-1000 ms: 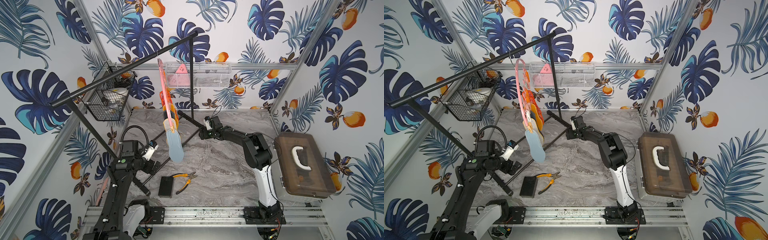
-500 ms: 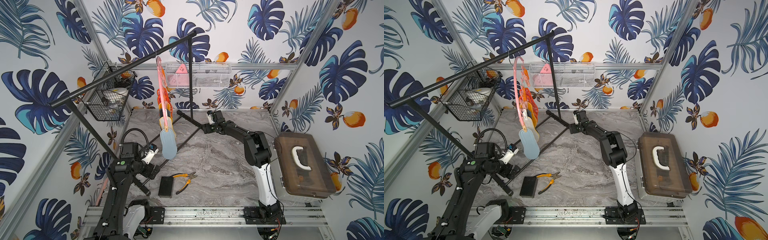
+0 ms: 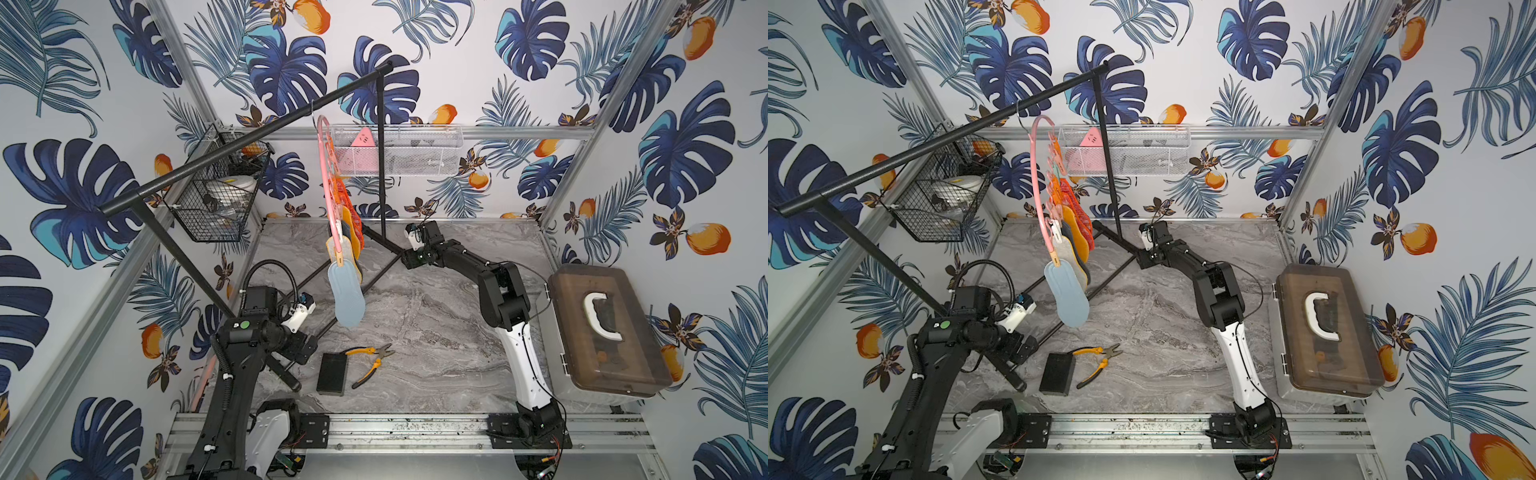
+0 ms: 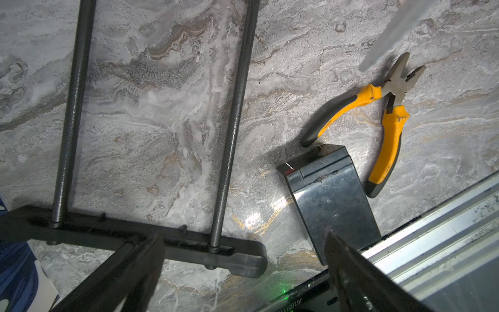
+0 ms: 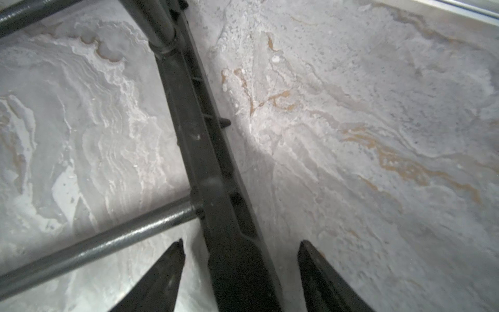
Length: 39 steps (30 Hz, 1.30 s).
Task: Take the shoe insoles off the hanger
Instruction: Move the clothesline to the center of the board.
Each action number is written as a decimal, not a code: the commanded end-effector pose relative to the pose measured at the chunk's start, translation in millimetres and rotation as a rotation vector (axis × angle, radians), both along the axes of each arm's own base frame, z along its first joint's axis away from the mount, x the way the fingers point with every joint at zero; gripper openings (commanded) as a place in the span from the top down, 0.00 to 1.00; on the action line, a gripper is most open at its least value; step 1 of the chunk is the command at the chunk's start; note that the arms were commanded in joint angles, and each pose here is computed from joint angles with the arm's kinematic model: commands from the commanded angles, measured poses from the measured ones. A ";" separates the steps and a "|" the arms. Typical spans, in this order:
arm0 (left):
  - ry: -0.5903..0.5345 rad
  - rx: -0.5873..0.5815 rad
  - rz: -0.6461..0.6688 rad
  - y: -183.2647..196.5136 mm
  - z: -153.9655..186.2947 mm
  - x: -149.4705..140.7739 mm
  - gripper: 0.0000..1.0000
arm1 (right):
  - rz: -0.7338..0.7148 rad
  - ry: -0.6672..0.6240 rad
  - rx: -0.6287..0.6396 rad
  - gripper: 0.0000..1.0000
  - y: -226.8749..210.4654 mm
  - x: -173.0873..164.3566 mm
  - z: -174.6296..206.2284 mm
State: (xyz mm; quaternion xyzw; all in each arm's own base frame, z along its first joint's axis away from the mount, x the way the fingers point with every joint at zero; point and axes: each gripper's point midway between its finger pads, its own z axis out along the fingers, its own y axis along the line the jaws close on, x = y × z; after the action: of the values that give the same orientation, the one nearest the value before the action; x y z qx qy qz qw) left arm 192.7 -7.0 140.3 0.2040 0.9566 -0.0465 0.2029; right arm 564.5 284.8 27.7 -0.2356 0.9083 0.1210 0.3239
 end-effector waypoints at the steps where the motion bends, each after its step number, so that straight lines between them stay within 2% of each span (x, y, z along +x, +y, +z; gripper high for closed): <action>1: 0.014 -0.004 0.001 -0.8 2.4 -4.6 0.01 | 0.008 0.062 -0.076 0.32 -8.5 -9.1 -16.6; 8: 0.005 -0.010 0.003 -1.9 8.1 -4.4 0.01 | 0.029 0.053 -0.173 0.39 -19.7 -9.7 -21.8; 14: 0.008 -0.016 0.016 -1.3 11.2 -1.0 0.01 | 0.050 0.053 -0.171 0.58 -17.7 -11.7 -14.4; 17: 0.008 -0.018 0.021 -1.4 12.9 -0.7 0.01 | 0.054 0.033 -0.156 0.62 -17.5 -14.9 -2.1; 27: 0.000 -0.018 0.019 -1.9 16.4 -2.0 0.01 | -0.041 -0.034 -0.108 0.65 -37.5 -45.8 32.6; 39: -0.012 -0.030 0.016 -4.2 18.2 -2.0 0.01 | -0.234 0.002 -0.057 0.68 -78.8 -104.3 36.2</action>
State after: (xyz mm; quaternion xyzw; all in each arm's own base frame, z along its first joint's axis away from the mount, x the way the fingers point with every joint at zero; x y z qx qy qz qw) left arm 192.9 -8.3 157.6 0.1927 0.9567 -0.0494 0.2125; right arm 450.3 207.9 41.6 -0.1937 0.9395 0.0446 0.2790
